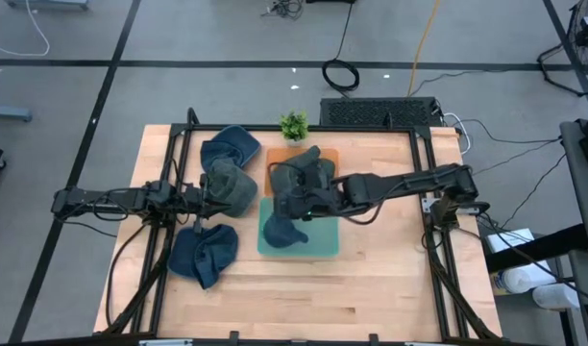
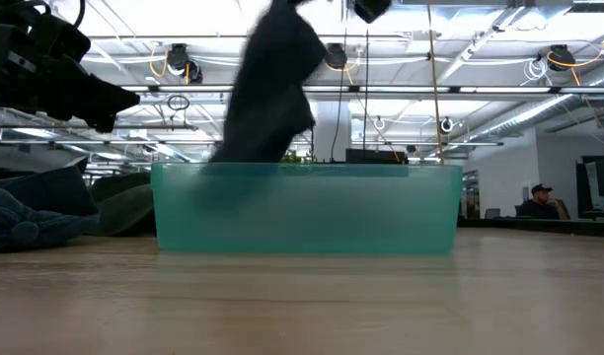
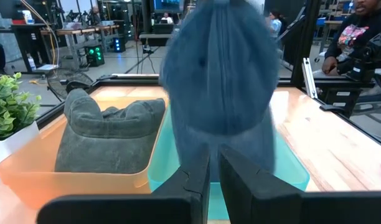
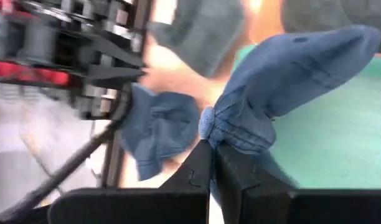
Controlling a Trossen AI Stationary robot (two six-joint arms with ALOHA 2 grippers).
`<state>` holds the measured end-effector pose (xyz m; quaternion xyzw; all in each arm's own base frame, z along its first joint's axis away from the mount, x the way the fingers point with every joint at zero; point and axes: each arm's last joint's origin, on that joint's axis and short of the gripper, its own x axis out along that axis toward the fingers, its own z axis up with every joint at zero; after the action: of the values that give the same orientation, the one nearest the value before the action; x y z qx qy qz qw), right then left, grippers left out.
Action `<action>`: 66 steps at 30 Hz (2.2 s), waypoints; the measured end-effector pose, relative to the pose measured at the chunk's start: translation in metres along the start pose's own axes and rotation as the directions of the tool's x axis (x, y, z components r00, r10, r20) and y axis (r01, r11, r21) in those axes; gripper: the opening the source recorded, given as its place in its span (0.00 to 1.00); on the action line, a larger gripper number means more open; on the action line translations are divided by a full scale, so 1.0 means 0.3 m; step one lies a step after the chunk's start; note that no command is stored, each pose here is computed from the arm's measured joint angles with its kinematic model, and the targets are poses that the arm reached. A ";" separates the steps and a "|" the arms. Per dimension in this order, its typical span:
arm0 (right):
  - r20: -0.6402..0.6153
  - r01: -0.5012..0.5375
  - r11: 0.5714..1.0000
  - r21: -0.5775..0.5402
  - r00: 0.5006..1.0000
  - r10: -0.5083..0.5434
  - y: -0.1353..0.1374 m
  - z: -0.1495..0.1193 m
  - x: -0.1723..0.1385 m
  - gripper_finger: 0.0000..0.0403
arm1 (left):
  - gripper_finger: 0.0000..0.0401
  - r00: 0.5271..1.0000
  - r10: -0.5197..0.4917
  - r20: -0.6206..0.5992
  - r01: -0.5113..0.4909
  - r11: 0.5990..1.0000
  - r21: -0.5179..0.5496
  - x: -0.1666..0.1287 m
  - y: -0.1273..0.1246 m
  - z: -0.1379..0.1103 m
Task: Pick & Place hat
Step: Put the top right blue cap into the light blue bin
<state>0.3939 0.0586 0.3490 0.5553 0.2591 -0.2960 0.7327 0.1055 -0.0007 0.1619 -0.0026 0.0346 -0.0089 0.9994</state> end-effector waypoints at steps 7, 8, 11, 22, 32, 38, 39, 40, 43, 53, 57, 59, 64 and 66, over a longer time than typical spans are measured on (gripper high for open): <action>-0.048 0.046 0.999 0.022 0.998 -0.045 -0.074 -0.046 0.085 0.00 | 0.09 1.000 0.000 0.000 0.000 1.000 0.000 0.000 0.000 0.000; -0.062 0.052 0.998 0.025 0.997 -0.050 -0.086 -0.055 0.099 0.00 | 0.09 1.000 0.000 0.000 0.000 1.000 0.000 0.000 0.000 0.000; -0.071 0.086 0.996 0.032 0.994 -0.083 -0.124 -0.071 0.132 0.00 | 0.09 1.000 0.000 0.000 0.000 1.000 0.000 0.000 0.000 0.000; -0.100 0.194 0.981 0.026 0.977 -0.190 -0.266 -0.114 0.226 0.00 | 0.09 1.000 0.000 0.000 0.000 1.000 0.000 0.000 0.000 0.000; -0.170 0.240 0.971 -0.019 0.956 -0.239 -0.383 -0.112 0.289 0.00 | 0.09 1.000 0.000 0.000 0.000 1.000 0.000 0.000 0.000 0.000; -0.184 0.223 0.975 -0.007 0.958 -0.220 -0.403 -0.107 0.308 0.00 | 0.09 1.000 0.000 0.000 0.000 1.000 0.000 0.000 0.000 0.000; -0.183 0.222 0.975 -0.012 0.958 -0.220 -0.403 -0.104 0.308 0.00 | 0.09 1.000 0.000 0.000 0.000 1.000 0.000 0.000 0.000 0.000; -0.183 0.222 0.975 -0.016 0.958 -0.221 -0.404 -0.101 0.309 0.00 | 0.09 1.000 0.000 0.000 0.000 1.000 0.000 0.000 0.000 0.000; -0.195 0.212 0.977 -0.029 0.957 -0.213 -0.402 -0.093 0.312 0.00 | 0.09 1.000 -0.001 0.000 0.001 1.000 0.000 0.000 0.000 0.000; -0.259 0.214 0.975 -0.055 0.940 -0.221 -0.409 -0.078 0.315 0.23 | 0.09 1.000 0.000 0.000 0.000 1.000 0.000 0.000 0.000 0.000; -0.275 0.221 0.973 -0.072 0.933 -0.232 -0.413 -0.080 0.313 0.40 | 0.09 1.000 0.000 0.000 0.000 1.000 0.000 0.000 0.000 0.000; -0.275 0.222 0.972 -0.072 0.933 -0.233 -0.414 -0.079 0.313 0.48 | 0.09 1.000 0.000 0.000 0.000 1.000 0.000 0.000 0.000 0.000; -0.274 0.212 0.973 -0.086 0.934 -0.228 -0.412 -0.079 0.314 0.66 | 0.09 1.000 0.000 0.000 0.000 1.000 0.000 0.000 0.000 0.000; -0.274 0.211 0.974 -0.088 0.934 -0.227 -0.412 -0.079 0.314 0.71 | 0.09 1.000 0.000 0.000 0.000 1.000 0.000 0.000 0.000 0.000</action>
<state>0.3686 0.0421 0.1948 0.5384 0.4295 -0.2860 0.6662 0.1055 -0.0007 0.1618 -0.0026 0.0347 -0.0089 0.9994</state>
